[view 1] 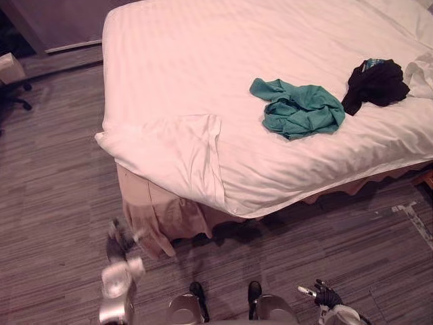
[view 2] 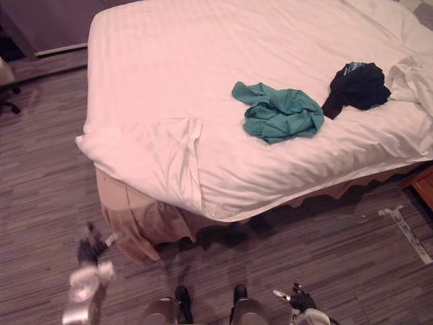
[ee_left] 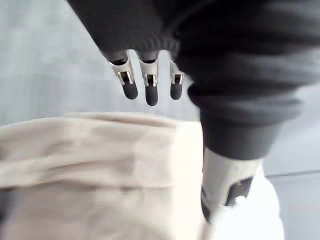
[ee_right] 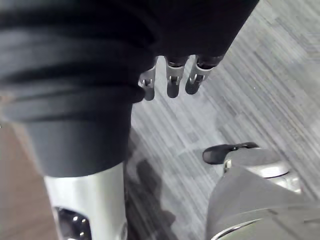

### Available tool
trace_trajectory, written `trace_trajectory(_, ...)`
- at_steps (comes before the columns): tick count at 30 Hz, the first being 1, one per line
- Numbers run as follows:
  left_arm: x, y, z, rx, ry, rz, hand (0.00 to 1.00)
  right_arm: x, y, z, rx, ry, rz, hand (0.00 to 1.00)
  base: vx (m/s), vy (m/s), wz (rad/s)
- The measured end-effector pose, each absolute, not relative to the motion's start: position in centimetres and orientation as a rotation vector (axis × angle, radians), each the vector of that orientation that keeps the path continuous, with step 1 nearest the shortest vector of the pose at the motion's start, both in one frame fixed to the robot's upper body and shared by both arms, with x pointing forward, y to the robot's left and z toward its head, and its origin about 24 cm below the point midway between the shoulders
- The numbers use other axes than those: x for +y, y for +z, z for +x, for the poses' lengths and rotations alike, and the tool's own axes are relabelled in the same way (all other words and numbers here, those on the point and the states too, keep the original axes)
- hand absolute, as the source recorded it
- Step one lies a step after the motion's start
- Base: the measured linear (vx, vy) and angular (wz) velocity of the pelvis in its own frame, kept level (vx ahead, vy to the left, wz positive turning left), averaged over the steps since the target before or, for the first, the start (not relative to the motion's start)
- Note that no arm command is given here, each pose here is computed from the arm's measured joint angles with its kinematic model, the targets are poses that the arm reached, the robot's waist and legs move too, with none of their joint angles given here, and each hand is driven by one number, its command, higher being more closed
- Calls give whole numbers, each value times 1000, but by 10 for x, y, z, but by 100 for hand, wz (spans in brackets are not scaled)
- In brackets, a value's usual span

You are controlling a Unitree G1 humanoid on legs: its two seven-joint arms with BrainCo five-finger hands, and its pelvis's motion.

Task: Tidy the bed and pick cloth on bed and put in laundry

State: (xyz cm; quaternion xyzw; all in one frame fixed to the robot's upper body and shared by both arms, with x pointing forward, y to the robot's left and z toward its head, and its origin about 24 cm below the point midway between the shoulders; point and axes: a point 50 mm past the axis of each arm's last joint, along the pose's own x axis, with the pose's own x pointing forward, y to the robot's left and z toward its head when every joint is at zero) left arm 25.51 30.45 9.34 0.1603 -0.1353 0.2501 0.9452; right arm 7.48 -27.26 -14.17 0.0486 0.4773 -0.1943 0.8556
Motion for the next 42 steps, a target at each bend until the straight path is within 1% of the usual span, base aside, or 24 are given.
trace_trajectory(2,308,116,266,-337,498,358,0,-272,-143,71,1016,-409,98,0,-3,-3,-3)
trace_trajectory(4,310,128,273,-345,491,387,0,-272,-143,68,1030,-414,98,0,-19,-16,-19)
trace_trajectory(6,309,133,279,-328,481,432,0,-271,-144,67,1043,-419,98,0,-35,-16,-18)
trace_trajectory(8,305,137,296,-272,442,561,0,-271,-144,64,1054,-414,93,0,-80,-7,-17)
trace_trajectory(10,300,143,310,-243,422,618,0,-271,-141,68,1034,-405,85,0,-148,3,-16)
trace_trajectory(11,293,157,327,-234,399,680,0,-269,-137,83,988,-381,77,0,-181,6,-15)
trace_trajectory(13,290,172,340,-231,398,734,0,-266,-132,103,929,-368,92,0,-161,8,-13)
trace_trajectory(15,289,190,357,-188,432,794,0,-262,-119,137,817,-342,91,0,-199,10,-20)
trace_trajectory(18,290,196,370,-97,475,834,0,-255,-106,162,725,-306,93,0,-112,14,-20)
trace_trajectory(19,292,198,371,-86,489,835,0,-253,-105,165,715,-297,91,0,-43,8,-18)
trace_trajectory(20,294,205,373,-78,517,844,100,-250,-104,167,708,-285,94,0,-15,-11,-10)
trace_trajectory(22,296,222,375,-82,554,870,100,-244,-101,171,693,-263,84,0,-12,-29,-6)
trace_trajectory(26,295,245,378,-104,594,949,100,-242,-83,186,562,-260,76,0,-34,-38,7)
trace_trajectory(31,288,251,378,-135,559,1073,100,-246,-67,193,442,-298,90,0,-5,-22,8)
trace_trajectory(34,293,225,373,-84,516,1088,100,-252,-52,200,375,-319,58,0,60,17,2)
trace_trajectory(37,305,175,353,-22,458,1048,100,-278,-8,212,183,-391,11,0,89,24,6)
trace_trajectory(39,312,140,333,27,450,989,100,-301,27,215,57,-439,-99,0,50,12,29)
trace_trajectory(40,317,113,318,88,461,941,100,-313,47,218,4,-459,-199,0,38,5,36)
trace_trajectory(41,321,94,307,142,470,910,0,-317,57,221,-20,-460,-256,0,36,1,36)
trace_trajectory(42,323,73,294,203,480,871,0,-320,65,225,-37,-451,-301,0,53,3,27)
